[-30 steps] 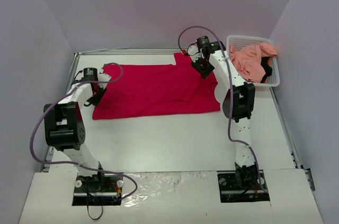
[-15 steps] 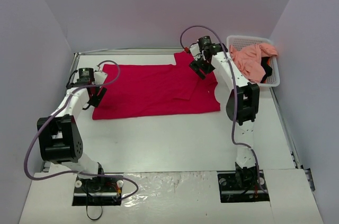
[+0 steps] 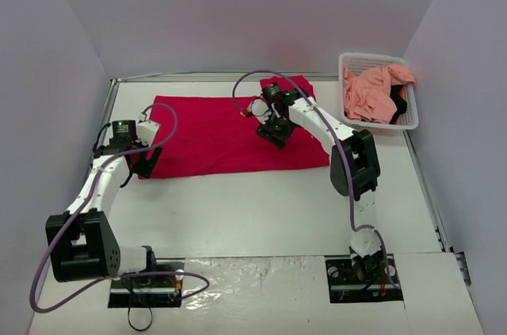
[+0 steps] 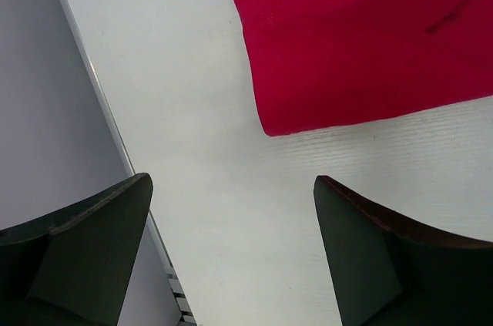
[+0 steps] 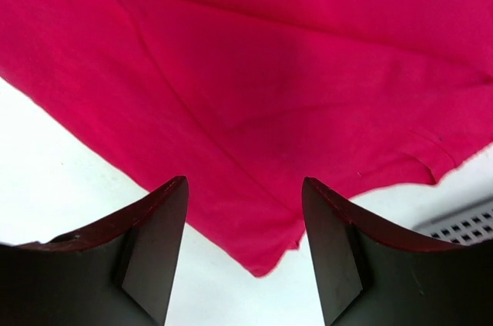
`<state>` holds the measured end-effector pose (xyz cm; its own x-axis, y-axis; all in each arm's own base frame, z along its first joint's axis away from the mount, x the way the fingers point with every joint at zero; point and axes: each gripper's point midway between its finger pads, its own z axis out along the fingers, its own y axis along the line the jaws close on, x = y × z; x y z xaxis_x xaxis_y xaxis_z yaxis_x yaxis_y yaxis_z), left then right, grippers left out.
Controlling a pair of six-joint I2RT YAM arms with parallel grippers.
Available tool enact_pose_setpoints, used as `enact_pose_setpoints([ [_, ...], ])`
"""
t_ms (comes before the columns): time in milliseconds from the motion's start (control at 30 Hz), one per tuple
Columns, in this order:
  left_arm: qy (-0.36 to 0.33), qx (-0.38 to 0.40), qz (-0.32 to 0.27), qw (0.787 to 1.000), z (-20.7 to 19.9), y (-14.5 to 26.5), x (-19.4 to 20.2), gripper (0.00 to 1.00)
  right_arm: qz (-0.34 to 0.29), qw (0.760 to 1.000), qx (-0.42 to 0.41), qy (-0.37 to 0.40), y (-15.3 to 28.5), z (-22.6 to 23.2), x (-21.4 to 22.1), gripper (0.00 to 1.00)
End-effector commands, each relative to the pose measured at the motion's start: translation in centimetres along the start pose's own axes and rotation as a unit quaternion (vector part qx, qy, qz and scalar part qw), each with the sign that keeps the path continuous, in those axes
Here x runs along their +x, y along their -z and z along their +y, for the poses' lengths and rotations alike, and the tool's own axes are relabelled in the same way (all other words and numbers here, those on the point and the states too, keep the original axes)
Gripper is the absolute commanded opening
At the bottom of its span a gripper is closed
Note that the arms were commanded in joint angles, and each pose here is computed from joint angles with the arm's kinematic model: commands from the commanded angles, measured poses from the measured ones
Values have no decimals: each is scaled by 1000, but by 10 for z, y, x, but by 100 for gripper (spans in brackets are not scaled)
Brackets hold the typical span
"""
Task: Fold and stack the t-shirts
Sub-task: Fold the flattened tshirt in 1/3 of the way
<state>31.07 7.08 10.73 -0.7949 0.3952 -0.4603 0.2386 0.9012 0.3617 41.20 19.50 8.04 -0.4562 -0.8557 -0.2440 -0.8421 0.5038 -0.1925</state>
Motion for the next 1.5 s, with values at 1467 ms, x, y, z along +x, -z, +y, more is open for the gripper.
enact_pose_setpoints([
  [1467,19,0,0,1000,-3,-11,5,86,35,999,-17,-22,-49,-4,7,22],
])
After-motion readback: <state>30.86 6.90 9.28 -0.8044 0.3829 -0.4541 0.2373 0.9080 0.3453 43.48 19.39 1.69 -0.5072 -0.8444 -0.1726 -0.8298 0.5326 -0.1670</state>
